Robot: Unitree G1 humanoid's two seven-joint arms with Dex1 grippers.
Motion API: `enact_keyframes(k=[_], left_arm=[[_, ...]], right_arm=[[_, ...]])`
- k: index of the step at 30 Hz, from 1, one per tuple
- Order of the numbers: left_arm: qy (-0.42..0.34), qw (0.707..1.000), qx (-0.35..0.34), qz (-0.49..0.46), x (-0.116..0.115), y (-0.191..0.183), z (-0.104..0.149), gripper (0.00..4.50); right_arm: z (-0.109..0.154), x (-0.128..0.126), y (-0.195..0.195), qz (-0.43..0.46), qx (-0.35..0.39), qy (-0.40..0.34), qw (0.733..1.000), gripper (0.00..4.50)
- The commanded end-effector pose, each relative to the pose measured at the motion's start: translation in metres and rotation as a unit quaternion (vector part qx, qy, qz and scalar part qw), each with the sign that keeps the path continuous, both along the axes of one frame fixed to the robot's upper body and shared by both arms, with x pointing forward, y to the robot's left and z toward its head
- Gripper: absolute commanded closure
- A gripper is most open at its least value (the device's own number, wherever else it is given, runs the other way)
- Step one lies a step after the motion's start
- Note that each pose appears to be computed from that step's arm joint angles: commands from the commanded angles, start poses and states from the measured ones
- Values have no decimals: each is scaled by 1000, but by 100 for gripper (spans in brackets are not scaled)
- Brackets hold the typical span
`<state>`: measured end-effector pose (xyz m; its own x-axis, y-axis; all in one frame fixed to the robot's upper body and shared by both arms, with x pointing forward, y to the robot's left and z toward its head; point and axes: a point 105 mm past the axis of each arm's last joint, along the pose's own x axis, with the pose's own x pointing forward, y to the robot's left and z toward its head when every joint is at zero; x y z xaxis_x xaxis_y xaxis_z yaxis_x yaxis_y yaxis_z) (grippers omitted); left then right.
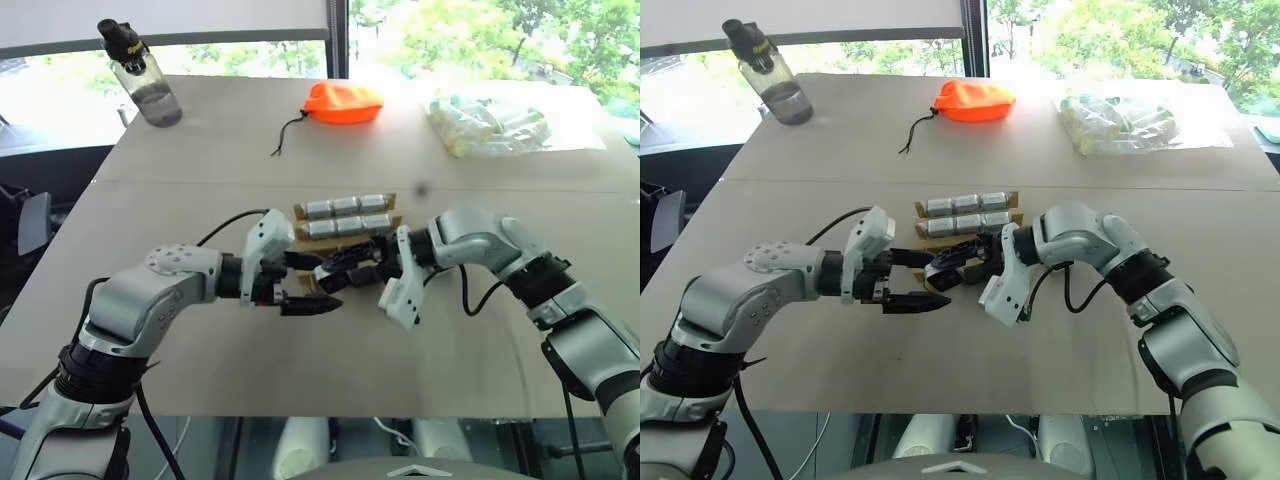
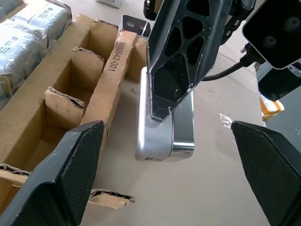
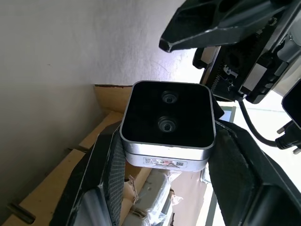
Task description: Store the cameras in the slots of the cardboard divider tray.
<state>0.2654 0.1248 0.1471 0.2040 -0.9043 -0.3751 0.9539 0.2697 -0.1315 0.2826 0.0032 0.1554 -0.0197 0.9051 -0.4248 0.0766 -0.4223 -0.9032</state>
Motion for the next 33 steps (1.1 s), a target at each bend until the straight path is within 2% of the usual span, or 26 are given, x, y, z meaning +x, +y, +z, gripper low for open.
enact_keyframes(k=[1,2,5,9,10,12,18,20,21,24,29,32,33], left_arm=[[-23,1000,-6,-8,1,-1,9,0],[-23,1000,-8,-8,1,-1,10,0],[-26,1000,-15,-8,2,-2,9,59],[-23,999,-22,-14,1,-4,8,239],[-22,999,-23,-15,0,-5,8,307],[-22,999,-24,-17,0,-5,8,377],[-20,999,-22,-16,-1,-6,7,376],[-16,1000,-21,-16,-2,-5,6,376],[-5,1000,-21,-20,-4,-5,6,376],[-16,999,-30,-29,-6,-6,12,376],[-64,997,-29,-37,-4,-4,27,376],[-97,993,-27,-56,-6,0,36,376],[-115,992,-19,-49,-2,3,38,376]], right_arm=[[9,-2,4,10,14,-8,1000,254],[8,-2,4,10,13,-7,1000,254],[5,-5,2,11,12,0,1000,254],[4,-5,1,11,11,3,1000,254],[4,-6,1,11,11,4,1000,254],[4,-6,1,10,11,6,1000,254],[4,-4,1,-6,13,14,1000,254],[3,-4,0,-13,16,20,1000,153],[4,-4,-1,-19,21,28,999,128],[4,0,-8,-56,39,61,996,7],[9,1,-38,-120,92,150,977,7],[3,-12,-55,-158,105,245,951,7],[1,-17,-59,-176,125,298,930,7]])
